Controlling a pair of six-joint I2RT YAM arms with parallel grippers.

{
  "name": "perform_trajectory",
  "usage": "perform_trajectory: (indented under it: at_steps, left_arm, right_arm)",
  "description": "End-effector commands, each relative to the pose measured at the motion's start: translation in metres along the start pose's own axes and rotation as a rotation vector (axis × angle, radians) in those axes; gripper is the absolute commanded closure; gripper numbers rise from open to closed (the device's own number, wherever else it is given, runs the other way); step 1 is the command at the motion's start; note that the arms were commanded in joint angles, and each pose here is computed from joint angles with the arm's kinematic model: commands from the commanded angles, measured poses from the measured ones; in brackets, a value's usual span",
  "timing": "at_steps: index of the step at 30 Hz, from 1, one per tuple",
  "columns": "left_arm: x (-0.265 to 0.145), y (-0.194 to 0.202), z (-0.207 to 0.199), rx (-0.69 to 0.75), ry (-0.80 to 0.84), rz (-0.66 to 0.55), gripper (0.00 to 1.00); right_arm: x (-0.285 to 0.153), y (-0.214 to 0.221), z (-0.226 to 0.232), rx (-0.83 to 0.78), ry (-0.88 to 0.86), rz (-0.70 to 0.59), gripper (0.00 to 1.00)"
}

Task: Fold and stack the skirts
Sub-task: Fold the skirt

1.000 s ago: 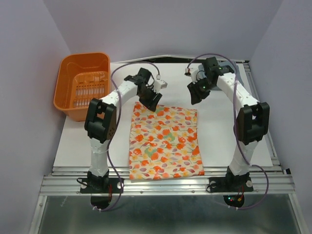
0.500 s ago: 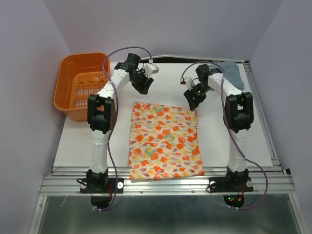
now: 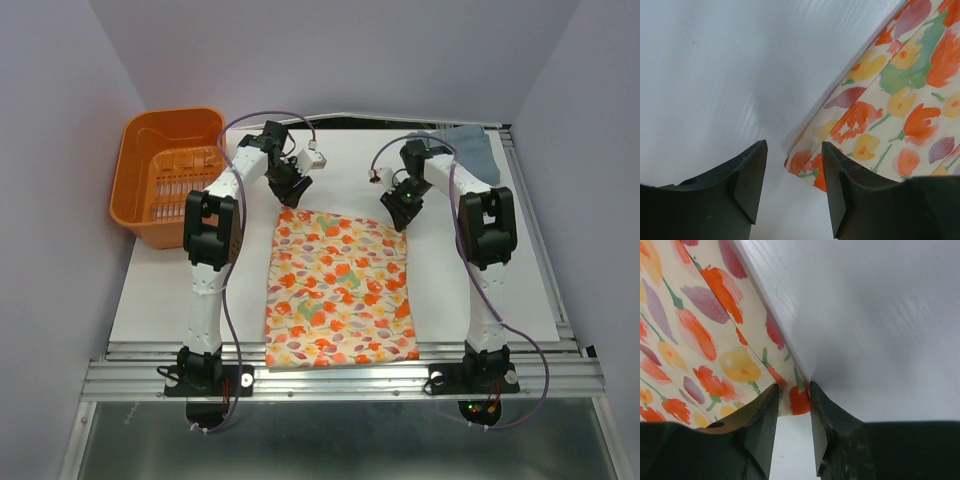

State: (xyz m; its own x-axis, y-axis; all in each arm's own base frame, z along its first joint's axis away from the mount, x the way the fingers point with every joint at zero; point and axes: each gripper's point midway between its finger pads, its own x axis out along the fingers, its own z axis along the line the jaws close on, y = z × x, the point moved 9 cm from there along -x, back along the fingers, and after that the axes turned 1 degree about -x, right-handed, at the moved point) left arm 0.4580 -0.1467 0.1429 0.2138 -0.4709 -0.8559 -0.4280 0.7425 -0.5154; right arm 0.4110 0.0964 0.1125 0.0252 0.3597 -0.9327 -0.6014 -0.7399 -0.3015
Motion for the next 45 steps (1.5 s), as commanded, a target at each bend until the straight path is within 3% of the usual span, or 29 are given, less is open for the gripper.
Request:
perform_trajectory:
  at_steps: [1,8,11,13,15,21,22,23,30,38,42,45]
  left_arm:
    - [0.002,0.012,-0.004,0.029,0.067,0.046,0.41]
    - [0.014,0.02,0.0,0.026,0.064,0.077,0.43]
    - [0.018,0.018,0.004,0.027,0.059,0.074,0.47]
    - [0.021,0.017,0.006,0.03,0.059,0.074,0.53]
    - [0.021,0.018,0.006,0.034,0.068,0.077,0.63]
    - [0.017,0.014,0.013,0.027,0.017,0.067,0.84]
    - [0.015,0.012,0.015,0.02,-0.002,0.06,0.89]
    - [0.013,0.008,0.019,0.019,-0.03,0.042,1.0]
    - [-0.024,-0.034,0.059,-0.035,-0.34,-0.097,1.0]
    - [-0.106,-0.09,0.085,-0.018,-0.73,-0.388,1.0]
    - [-0.134,-0.096,0.071,0.013,-0.758,-0.463,1.0]
    - [-0.143,-0.077,0.044,0.068,-0.713,-0.453,1.0]
  right_arm:
    - [0.008,0.003,-0.001,-0.031,-0.004,0.021,0.64]
    - [0.012,0.006,-0.001,-0.032,-0.009,0.032,0.69]
    - [0.013,0.007,-0.002,-0.033,-0.008,0.035,0.79]
    - [0.013,0.007,-0.002,-0.033,0.0,0.035,0.85]
    - [0.014,0.006,-0.005,-0.029,0.015,0.034,0.99]
    - [0.006,-0.005,-0.011,-0.02,0.099,-0.021,0.99]
    - [0.004,-0.007,-0.013,-0.017,0.117,-0.029,0.99]
    - [0.0,-0.01,-0.015,-0.009,0.15,-0.038,0.99]
    - [-0.045,-0.047,-0.052,0.047,0.415,-0.221,0.99]
    - [-0.124,-0.088,-0.079,0.073,0.71,-0.504,0.99]
    - [-0.144,-0.088,-0.062,0.024,0.698,-0.583,0.99]
    - [-0.143,-0.074,-0.042,-0.017,0.632,-0.584,0.99]
